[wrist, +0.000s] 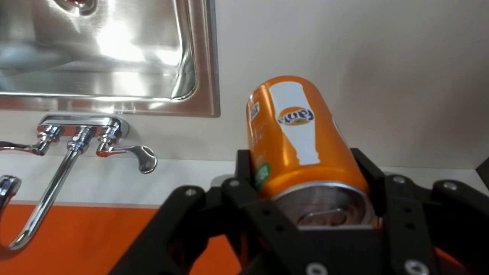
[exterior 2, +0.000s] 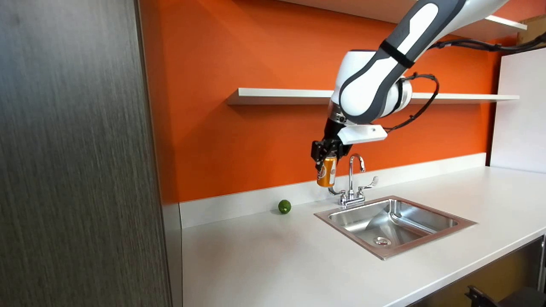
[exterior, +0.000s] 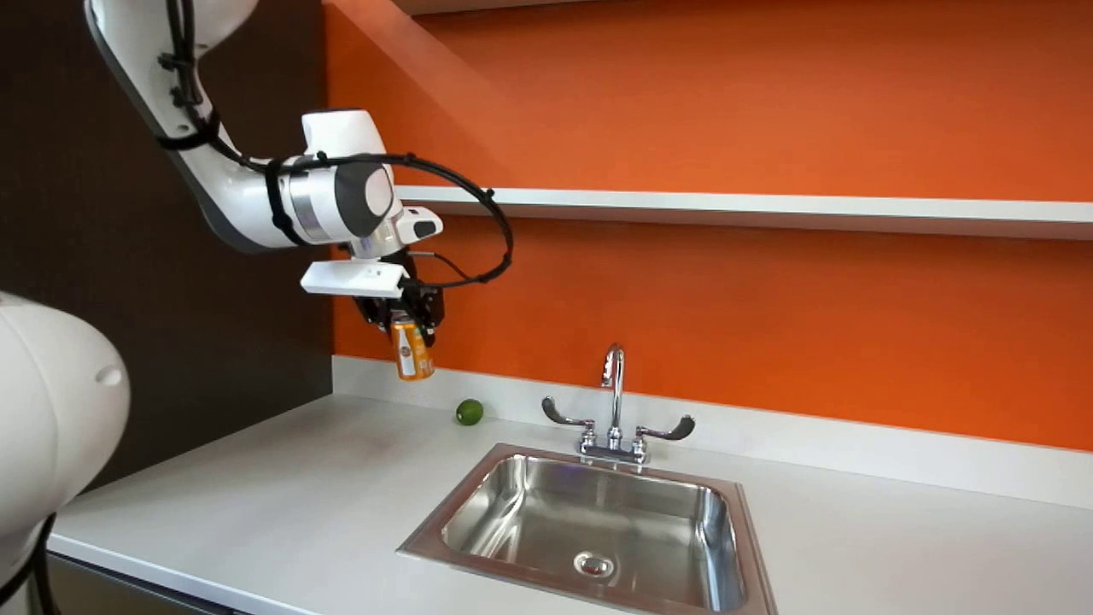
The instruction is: Place the can of fanta on the left side of the bottom shelf
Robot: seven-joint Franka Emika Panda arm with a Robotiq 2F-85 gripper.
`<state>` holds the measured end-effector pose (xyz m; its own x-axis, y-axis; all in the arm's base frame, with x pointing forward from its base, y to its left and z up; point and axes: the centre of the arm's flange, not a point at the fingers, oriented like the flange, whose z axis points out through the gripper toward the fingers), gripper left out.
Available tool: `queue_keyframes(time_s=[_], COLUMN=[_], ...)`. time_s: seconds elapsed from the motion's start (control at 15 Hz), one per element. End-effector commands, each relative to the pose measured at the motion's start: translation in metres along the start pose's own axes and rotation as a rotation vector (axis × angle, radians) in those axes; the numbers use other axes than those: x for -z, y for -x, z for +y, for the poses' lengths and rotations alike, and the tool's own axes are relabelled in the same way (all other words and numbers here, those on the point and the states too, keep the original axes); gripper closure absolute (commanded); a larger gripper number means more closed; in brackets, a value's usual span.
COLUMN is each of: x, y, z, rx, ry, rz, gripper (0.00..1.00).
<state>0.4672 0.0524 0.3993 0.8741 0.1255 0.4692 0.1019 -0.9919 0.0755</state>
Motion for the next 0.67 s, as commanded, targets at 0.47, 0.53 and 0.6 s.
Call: queue_keyframes(time_s=[0.47, 0.53, 0.6], x=[0.173, 0.188, 0.203], y=[-0.053, -0.058, -0.065], z=[-0.001, -0.001, -0.001], rx=[-0.044, -0.046, -0.048], ry=[0.018, 0.016, 0.015], rz=[0.134, 0.155, 0.18], gripper=[0.62, 0.62, 0.62])
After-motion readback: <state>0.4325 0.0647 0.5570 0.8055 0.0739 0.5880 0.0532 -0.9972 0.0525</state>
